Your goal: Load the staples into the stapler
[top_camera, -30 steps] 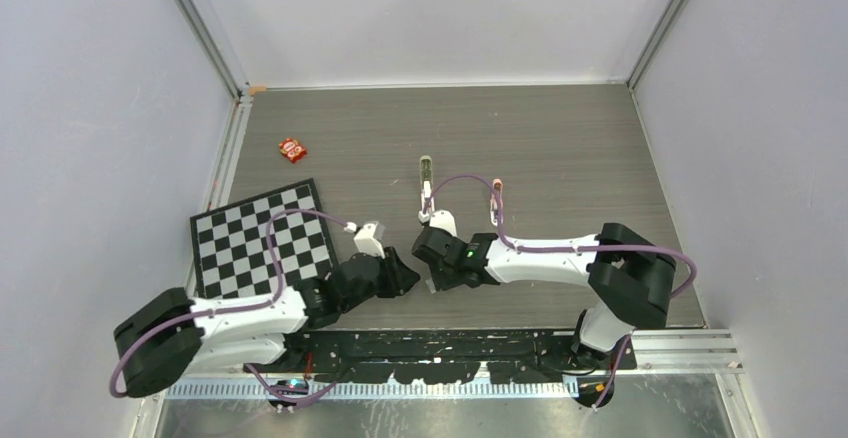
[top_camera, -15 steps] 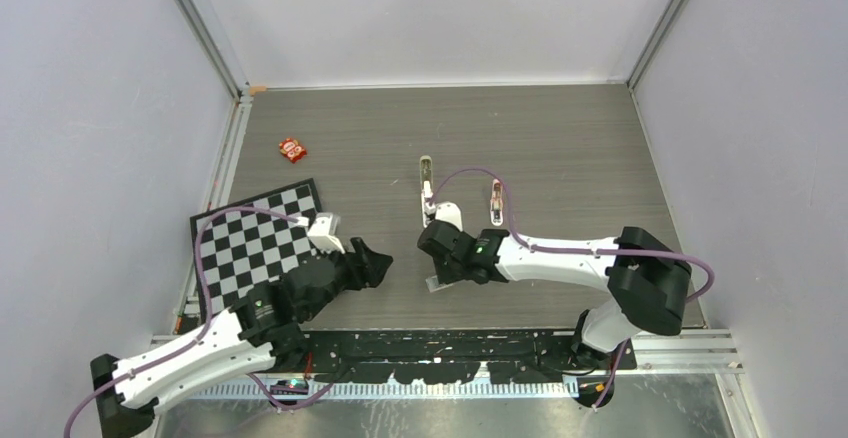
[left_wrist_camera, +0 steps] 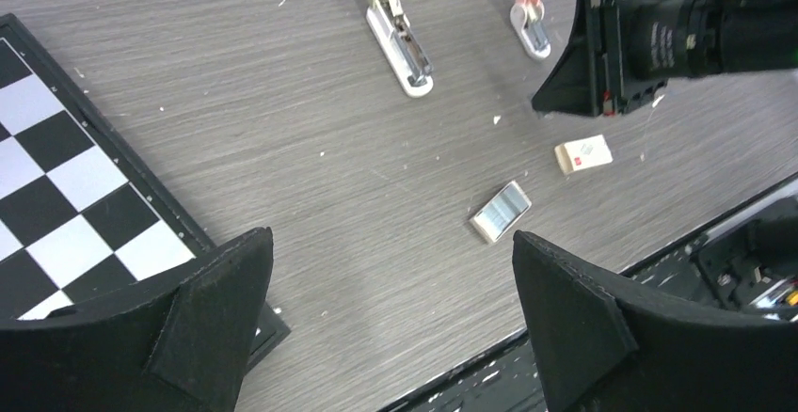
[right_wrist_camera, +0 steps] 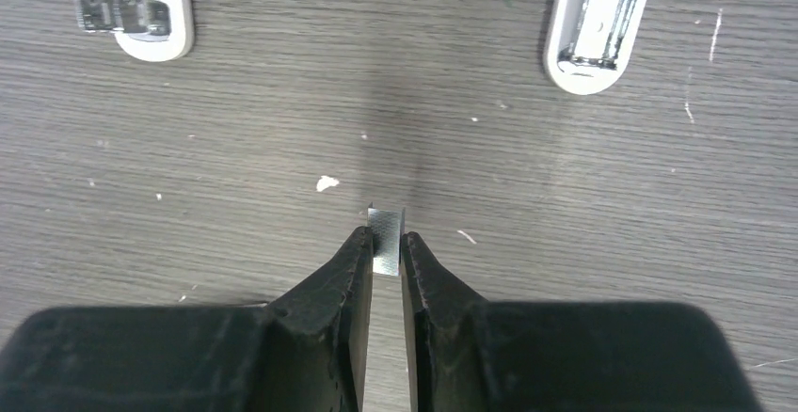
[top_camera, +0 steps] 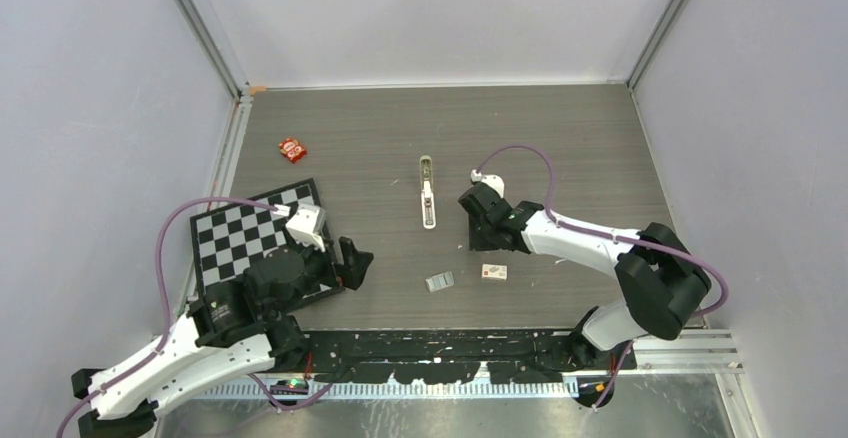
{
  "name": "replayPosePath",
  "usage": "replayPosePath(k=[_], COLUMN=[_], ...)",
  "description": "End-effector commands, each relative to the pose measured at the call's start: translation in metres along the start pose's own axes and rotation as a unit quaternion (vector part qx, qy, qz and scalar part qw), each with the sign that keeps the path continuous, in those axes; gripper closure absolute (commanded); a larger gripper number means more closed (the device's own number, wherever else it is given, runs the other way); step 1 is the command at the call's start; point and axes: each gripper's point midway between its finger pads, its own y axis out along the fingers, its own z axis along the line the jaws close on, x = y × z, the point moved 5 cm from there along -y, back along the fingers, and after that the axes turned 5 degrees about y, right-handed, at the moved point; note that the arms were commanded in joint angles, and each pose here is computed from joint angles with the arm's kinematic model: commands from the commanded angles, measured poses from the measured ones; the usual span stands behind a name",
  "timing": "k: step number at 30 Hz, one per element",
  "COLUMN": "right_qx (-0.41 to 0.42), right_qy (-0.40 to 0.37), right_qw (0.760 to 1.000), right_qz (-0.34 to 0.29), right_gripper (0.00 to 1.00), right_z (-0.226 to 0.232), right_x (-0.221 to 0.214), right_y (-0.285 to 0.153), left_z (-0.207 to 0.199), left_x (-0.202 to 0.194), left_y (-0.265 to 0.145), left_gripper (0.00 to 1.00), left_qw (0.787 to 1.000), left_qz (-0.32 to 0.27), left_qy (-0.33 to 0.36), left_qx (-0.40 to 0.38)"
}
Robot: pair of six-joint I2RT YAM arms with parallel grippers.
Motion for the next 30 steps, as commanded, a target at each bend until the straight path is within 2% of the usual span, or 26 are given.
replayPosePath(k=[1, 8, 15, 20, 30], right_qx=[0.013, 0.007, 0.0, -0.008, -0.042], right_qy=[-0.001, 0.005, 0.006, 0.003, -0.021], right_qw=[1.0, 1.0, 1.0, 1.0, 0.998], right_qz=[-0.005, 0.015, 0.028, 0.03, 0.045], right_gripper=[0.78, 0.77, 0.76, 0.69, 0.66], right_z=[-0.003, -0.01, -0.011, -0.012, -0.017], right_x=[0.007, 0.001, -0.002, -0.001, 0.003], right_y=[0.006, 0.016, 0.026, 0.031, 0.031], left_z=[0.003, 0.011, 0.021, 0.028, 0.024], left_x=[-0.003, 0.008, 0.012, 0.014, 0.013], left_y=[-0.006, -0.024, -0.038, -0.046, -0.042], left_gripper=[0.0, 0.0, 0.0, 0.0, 0.0], left_qw=[0.998, 0.995, 0.996, 0.995, 0.995], left_qz=[0.026, 0.028, -0.041, -0.076, -0.063], left_qy=[0.064, 0.098, 0.072, 0.061, 0.069], left_qx=[-0.012, -0.01, -0.024, -0.026, -0.031])
